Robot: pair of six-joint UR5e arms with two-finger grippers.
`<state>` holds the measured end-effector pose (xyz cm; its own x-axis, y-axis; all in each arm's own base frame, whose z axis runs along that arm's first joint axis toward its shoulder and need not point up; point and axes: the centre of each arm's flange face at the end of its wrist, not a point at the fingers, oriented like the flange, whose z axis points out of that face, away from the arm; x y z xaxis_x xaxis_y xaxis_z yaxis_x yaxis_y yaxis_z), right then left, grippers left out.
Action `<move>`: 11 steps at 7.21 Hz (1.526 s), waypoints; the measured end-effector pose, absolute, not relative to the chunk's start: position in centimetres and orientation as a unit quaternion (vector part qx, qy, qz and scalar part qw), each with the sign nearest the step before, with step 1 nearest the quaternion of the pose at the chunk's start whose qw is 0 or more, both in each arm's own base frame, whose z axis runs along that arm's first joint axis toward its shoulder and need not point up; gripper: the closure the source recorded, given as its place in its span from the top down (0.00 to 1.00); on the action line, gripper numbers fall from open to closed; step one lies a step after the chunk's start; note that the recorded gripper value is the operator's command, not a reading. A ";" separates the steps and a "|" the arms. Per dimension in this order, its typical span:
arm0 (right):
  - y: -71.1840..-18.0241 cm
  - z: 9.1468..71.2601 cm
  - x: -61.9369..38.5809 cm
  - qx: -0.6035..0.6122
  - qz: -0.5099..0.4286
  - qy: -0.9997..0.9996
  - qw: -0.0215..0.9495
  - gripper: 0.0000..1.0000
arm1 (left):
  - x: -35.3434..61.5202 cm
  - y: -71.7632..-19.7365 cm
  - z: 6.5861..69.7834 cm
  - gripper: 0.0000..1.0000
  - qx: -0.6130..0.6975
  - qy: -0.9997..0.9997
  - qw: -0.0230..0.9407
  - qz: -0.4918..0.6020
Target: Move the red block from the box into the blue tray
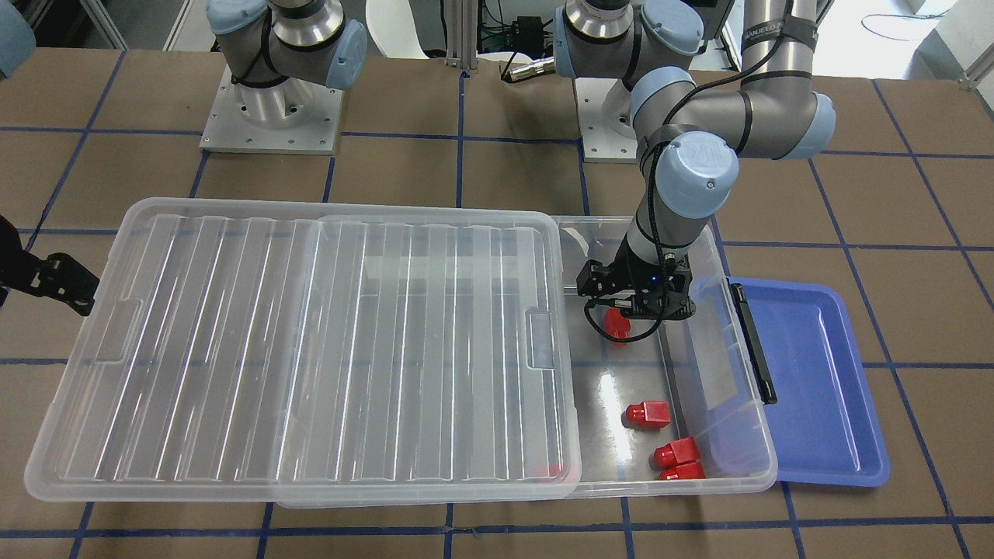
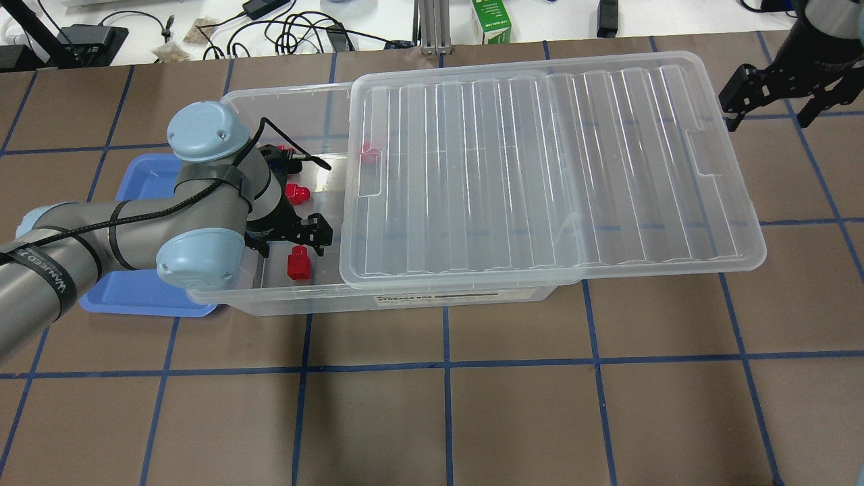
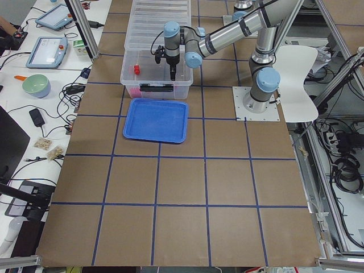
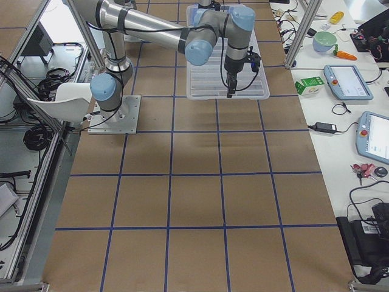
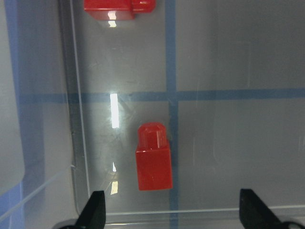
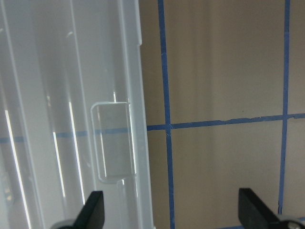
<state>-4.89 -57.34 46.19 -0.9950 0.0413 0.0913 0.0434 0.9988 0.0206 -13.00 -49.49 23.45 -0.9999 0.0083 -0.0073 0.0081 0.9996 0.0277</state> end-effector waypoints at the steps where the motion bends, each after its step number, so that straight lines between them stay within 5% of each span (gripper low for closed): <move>1: -57.0 48.1 -2.8 -0.006 -0.018 -0.999 0.043 1.00 | -13.0 -49.6 22.7 1.00 0.004 1.000 0.004 0.018; 4: -56.4 49.1 4.5 0.029 -0.024 -0.998 0.044 1.00 | -12.7 -50.0 20.2 0.99 0.001 0.999 0.005 0.036; 5: -56.3 49.1 5.2 0.031 -0.025 -0.998 0.043 1.00 | -12.6 -50.1 19.6 0.79 -0.001 0.999 0.005 0.041; 6: -56.2 49.1 5.5 0.029 -0.027 -0.998 0.041 1.00 | -12.6 -50.1 19.2 0.48 -0.001 0.999 0.006 0.045; 8: -56.2 49.4 5.6 0.025 -0.022 -0.999 0.040 1.00 | -12.6 -50.3 18.8 0.17 -0.002 0.999 0.006 0.048; 9: -56.3 49.6 5.6 0.024 -0.019 -0.999 0.040 1.00 | -12.4 -50.7 18.9 0.08 -0.005 0.999 0.006 0.045; 11: -56.3 49.7 5.6 0.023 -0.016 -0.999 0.040 1.00 | -11.4 -51.4 19.9 0.08 -0.015 0.999 0.004 0.034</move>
